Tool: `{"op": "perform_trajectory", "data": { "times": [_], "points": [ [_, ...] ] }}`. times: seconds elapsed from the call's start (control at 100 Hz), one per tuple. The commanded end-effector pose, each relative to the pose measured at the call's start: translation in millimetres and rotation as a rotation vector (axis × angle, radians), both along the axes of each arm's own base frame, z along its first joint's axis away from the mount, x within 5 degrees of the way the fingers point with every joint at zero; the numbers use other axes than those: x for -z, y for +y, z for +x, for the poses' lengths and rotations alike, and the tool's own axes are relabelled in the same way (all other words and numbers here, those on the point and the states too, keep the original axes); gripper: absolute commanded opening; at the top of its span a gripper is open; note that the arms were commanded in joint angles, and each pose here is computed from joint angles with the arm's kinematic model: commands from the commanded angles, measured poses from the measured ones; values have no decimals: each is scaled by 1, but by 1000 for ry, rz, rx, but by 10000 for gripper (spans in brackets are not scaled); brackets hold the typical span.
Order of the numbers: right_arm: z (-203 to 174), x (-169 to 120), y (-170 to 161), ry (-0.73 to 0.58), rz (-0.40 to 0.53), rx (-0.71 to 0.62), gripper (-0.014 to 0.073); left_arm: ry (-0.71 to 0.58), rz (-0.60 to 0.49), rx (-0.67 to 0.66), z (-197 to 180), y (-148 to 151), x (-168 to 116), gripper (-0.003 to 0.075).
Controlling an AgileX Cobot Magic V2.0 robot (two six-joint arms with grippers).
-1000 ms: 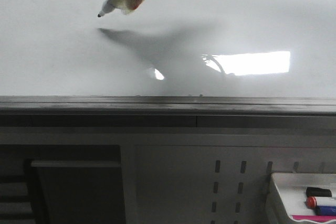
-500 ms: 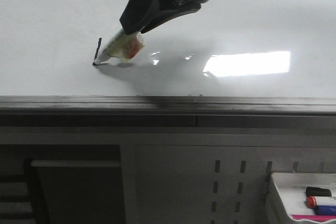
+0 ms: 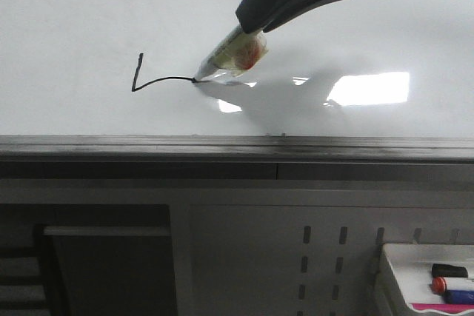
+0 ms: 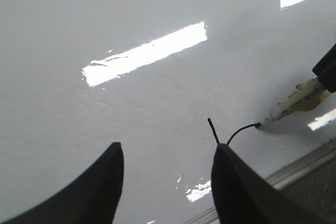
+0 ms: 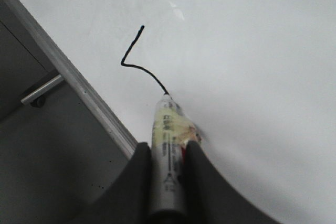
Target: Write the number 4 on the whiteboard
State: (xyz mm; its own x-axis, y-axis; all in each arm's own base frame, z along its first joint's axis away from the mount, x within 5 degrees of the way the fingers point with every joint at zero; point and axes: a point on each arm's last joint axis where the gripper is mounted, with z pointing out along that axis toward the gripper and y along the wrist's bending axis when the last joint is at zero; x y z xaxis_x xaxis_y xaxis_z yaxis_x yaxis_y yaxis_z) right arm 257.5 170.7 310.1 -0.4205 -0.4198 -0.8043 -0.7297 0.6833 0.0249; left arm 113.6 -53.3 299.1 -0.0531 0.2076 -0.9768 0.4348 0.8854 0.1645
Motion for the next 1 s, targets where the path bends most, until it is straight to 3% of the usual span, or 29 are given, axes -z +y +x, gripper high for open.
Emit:
{"op": "perform_trajectory", "data": {
  "times": [0.0,0.19,0.43,0.73,0.99],
  "points": [
    [-5,-34,6,-107,59,-21,-64,-92,-61,15,0,-1,-18,355],
    [4,-52,11,-194,77,-8,-64,-92,-61,15,0,-1,-18,355],
    [21,-31,16,-142,42,4,-64,-92,-61,15,0,-1,-18,355],
    [7,-3,19,25,-23,-80,-64,-93,-54,15,0,-1,-18,355],
    [-9,-16,27,-7,-17,-143,-64,-76,-5,32,5,-6,-13,355]
  ]
}}
